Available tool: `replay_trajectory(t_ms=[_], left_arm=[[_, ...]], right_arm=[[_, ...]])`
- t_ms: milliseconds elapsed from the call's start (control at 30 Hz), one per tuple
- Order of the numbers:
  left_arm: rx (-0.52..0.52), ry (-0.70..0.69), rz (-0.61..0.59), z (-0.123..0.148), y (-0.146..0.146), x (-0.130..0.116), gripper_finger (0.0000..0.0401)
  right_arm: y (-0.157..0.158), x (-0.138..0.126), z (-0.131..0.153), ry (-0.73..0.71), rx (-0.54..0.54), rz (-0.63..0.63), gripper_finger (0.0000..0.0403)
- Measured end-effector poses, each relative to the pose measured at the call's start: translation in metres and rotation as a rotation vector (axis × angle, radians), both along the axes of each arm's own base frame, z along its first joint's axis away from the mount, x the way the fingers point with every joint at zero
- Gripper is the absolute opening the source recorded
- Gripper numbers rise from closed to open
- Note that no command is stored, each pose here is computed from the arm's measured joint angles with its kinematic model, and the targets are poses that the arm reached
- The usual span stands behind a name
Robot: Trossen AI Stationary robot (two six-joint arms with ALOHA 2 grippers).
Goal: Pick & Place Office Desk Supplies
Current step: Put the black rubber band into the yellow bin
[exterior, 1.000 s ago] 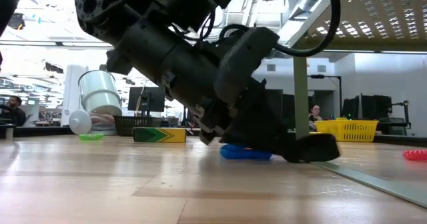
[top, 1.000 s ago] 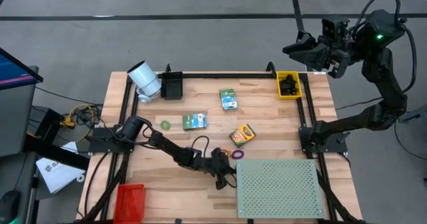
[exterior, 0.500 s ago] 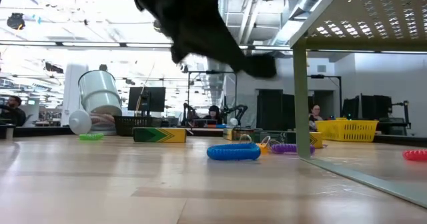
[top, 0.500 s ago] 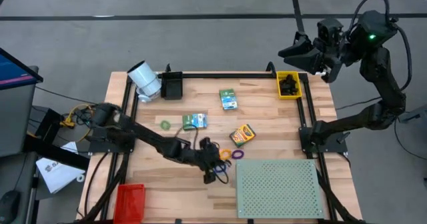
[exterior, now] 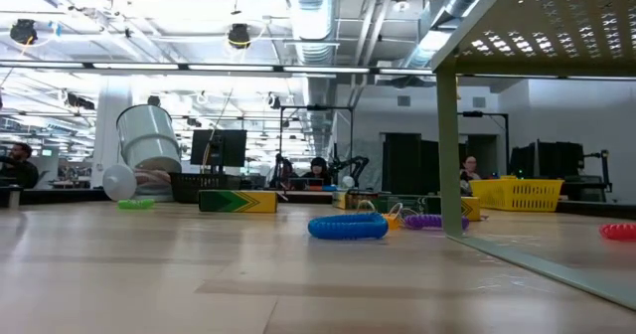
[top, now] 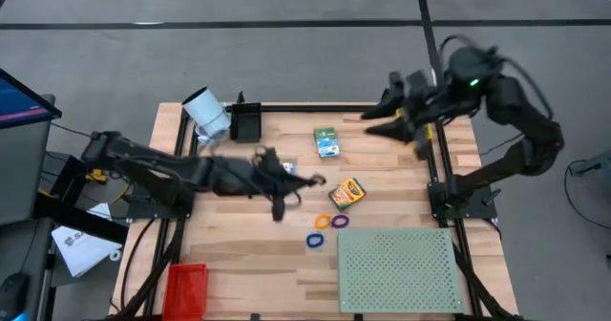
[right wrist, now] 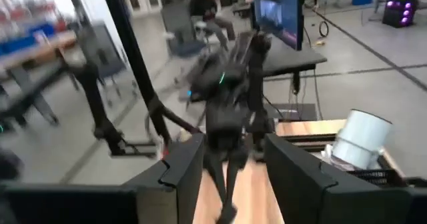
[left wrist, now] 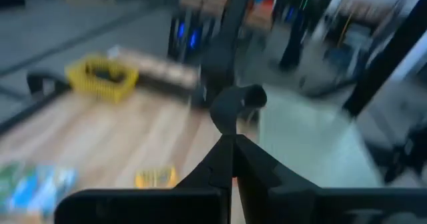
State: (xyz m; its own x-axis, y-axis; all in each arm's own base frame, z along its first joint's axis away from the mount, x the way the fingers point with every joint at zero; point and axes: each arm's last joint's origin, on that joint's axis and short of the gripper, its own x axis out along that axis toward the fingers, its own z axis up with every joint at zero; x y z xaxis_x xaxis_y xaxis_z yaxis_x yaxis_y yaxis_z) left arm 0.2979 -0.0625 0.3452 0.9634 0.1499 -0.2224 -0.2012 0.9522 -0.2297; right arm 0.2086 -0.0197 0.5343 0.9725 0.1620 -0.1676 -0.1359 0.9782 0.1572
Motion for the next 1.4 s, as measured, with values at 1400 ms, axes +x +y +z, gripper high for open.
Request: replay_trajectory(t_ms=[1400], left_arm=[[-0.028,-0.448,-0.166,0.069,0.052,-0.031,0.0]], right_arm=[[0.049,0.108,-0.041,0.029,-0.235,-0.291,0.011]])
